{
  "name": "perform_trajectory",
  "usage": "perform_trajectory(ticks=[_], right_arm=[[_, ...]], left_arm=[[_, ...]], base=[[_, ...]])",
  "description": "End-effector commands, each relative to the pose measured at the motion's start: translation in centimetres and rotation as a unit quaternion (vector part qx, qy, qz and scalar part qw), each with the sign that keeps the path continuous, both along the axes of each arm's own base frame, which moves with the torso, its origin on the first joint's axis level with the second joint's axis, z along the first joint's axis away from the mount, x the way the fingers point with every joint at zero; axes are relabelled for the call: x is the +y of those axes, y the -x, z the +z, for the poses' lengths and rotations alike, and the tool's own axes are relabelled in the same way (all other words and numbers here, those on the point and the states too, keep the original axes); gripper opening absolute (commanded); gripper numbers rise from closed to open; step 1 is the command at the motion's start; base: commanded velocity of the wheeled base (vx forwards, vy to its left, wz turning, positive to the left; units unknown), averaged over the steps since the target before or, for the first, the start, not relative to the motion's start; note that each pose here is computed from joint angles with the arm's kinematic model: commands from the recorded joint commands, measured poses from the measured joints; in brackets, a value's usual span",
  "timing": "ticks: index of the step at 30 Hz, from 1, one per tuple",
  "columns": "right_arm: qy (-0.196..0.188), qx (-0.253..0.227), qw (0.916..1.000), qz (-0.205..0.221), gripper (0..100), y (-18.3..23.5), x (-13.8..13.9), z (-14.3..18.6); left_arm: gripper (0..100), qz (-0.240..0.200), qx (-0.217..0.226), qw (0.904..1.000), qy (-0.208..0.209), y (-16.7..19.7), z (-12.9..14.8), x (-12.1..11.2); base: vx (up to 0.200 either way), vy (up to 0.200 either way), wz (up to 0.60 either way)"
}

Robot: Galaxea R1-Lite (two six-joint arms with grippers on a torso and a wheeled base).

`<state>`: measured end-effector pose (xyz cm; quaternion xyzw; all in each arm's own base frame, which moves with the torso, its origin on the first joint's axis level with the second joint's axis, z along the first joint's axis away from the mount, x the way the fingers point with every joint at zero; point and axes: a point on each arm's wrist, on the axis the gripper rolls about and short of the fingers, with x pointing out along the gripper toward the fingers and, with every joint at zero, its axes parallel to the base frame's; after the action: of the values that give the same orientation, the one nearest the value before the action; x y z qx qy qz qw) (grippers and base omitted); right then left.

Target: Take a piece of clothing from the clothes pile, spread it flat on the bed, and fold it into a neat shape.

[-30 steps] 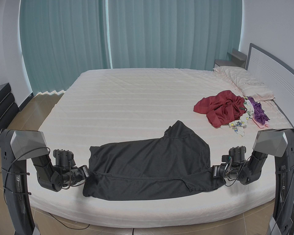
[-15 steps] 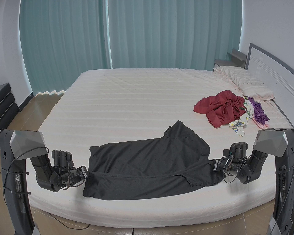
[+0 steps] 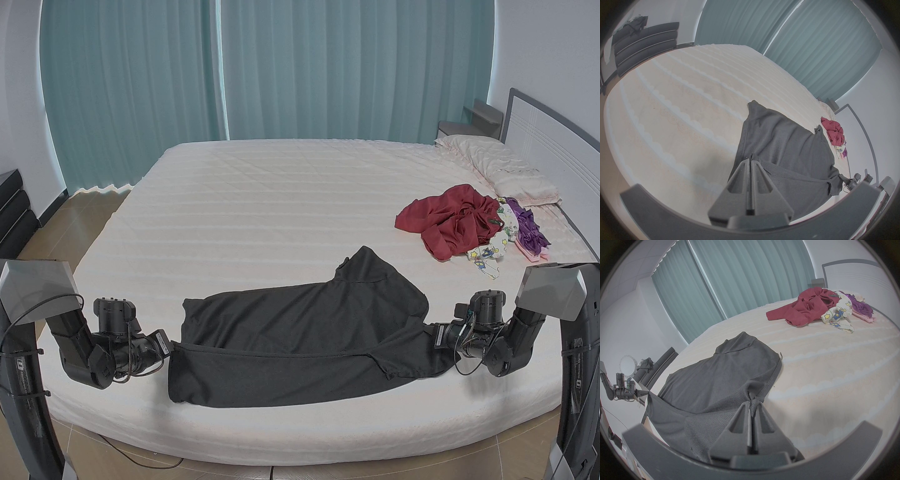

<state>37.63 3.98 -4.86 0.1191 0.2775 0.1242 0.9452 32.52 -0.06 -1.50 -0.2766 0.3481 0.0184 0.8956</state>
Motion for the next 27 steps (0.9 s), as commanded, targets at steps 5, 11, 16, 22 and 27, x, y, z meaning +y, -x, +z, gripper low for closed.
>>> perform_trajectory(ticks=[5,11,16,22,27], right_arm=[[0.001,-0.002,1.0000,0.003,0,-0.2,0.3,-0.6],[0.004,-0.007,1.0000,0.002,0,-0.5,0.7,-1.1],[0.000,-0.016,0.9999,0.004,0,-1.0,1.0,-0.9],[0.004,-0.022,0.9997,0.000,0,-1.4,1.5,-0.9],[0.008,-0.024,0.9997,-0.003,0,-1.7,1.8,-1.3]], left_arm=[[0,0.007,-0.002,1.0000,0.000,-0.4,-0.2,0.4],[0,0.013,0.010,0.9999,0.000,-0.8,-1.5,0.9],[0,0.013,0.018,0.9997,0.000,-0.9,-2.2,0.9],[0,0.012,0.024,0.9996,0.000,-1.0,-2.6,0.8],[0,0.014,0.026,0.9996,-0.002,-1.1,-2.9,0.8]], base=[[0.000,0.000,0.00],[0.000,0.000,0.00],[0.000,0.000,0.00],[0.000,0.000,0.00],[0.000,0.000,0.00]])
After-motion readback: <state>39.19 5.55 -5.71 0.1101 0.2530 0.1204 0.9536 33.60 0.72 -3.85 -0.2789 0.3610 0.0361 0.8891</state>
